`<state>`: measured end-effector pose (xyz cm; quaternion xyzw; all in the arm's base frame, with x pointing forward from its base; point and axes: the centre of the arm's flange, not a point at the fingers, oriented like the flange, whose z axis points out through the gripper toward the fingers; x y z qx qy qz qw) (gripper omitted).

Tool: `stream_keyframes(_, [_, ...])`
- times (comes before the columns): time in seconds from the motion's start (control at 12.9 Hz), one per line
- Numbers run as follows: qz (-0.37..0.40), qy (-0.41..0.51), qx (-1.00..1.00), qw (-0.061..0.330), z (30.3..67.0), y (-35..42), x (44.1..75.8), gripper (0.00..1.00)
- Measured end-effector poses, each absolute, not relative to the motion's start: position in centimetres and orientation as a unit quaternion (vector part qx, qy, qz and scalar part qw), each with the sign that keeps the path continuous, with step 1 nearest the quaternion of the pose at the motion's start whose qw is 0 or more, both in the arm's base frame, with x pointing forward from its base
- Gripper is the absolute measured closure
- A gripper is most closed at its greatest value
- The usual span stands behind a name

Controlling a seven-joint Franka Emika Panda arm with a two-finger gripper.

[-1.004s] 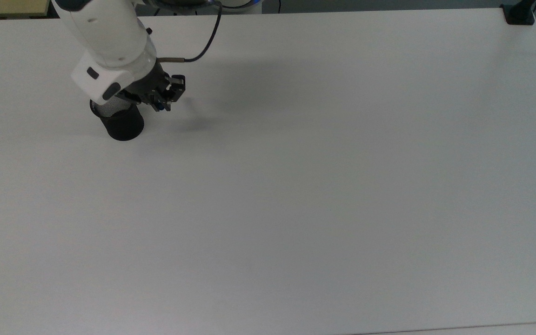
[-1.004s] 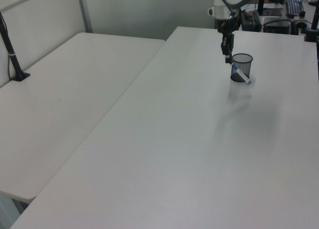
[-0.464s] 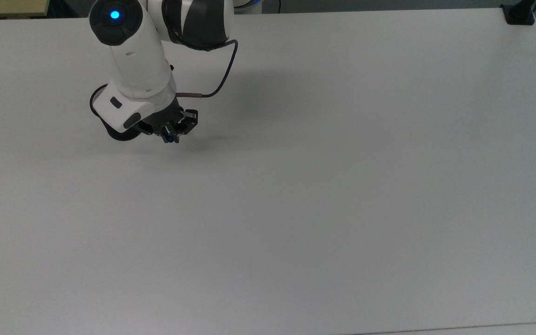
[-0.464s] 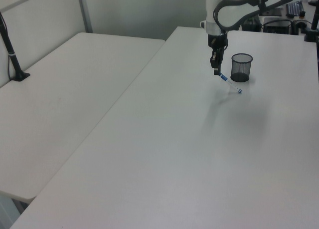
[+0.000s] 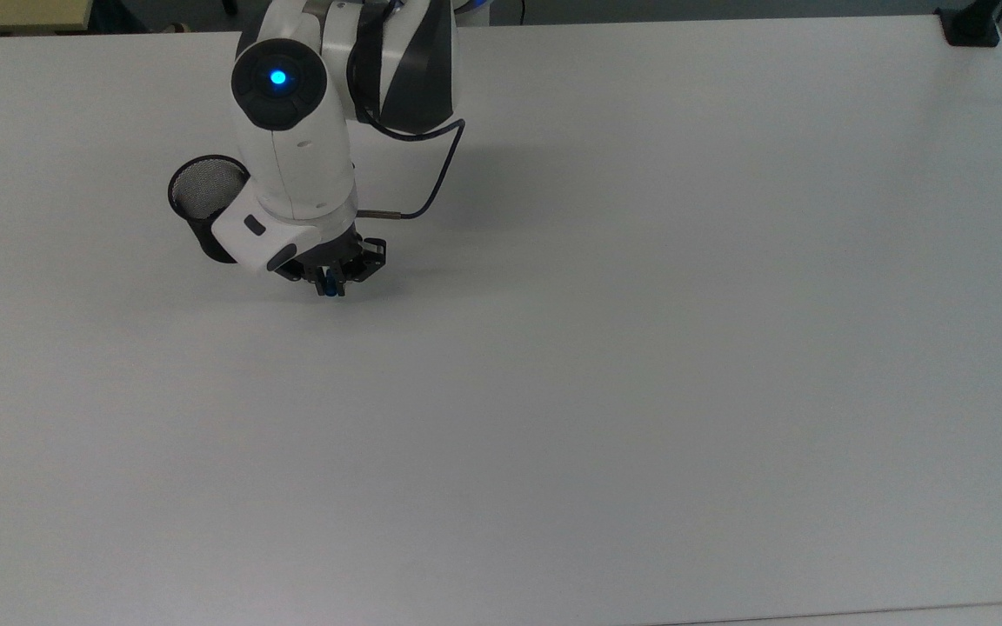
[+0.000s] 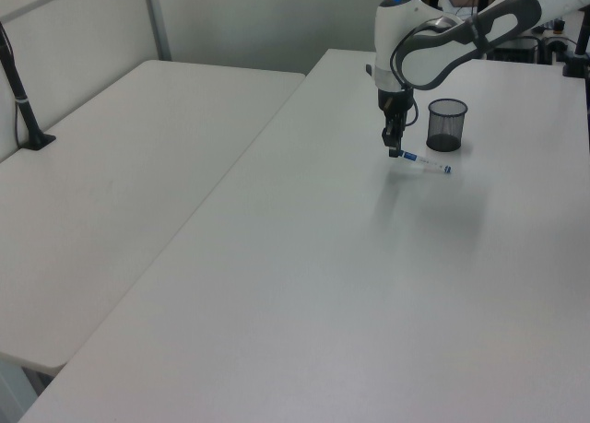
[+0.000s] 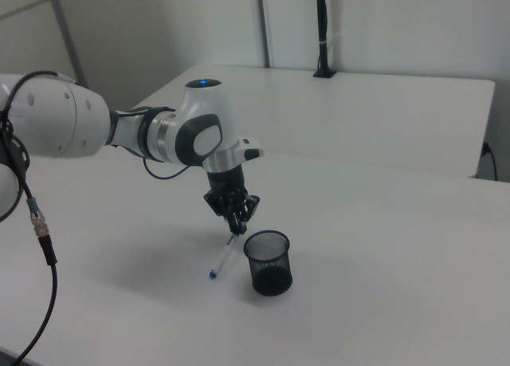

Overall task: Remove the marker
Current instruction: 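Carry the marker beside the cup and lower it to the table, then open the gripper to release the marker flat on the table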

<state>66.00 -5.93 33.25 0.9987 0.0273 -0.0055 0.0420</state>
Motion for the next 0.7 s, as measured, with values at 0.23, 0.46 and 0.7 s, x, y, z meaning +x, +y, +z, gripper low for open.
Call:
stream_keyframes(0.23, [-0.002,0.024,0.999,0.043,32.8,-6.2,66.2,0.37])
stream_keyframes(0.46, [0.021,0.023,0.999,0.044,35.5,-6.1,66.5,0.08])
stream_keyframes(0.7, [0.045,0.005,0.998,0.043,42.8,-5.9,66.0,0.0])
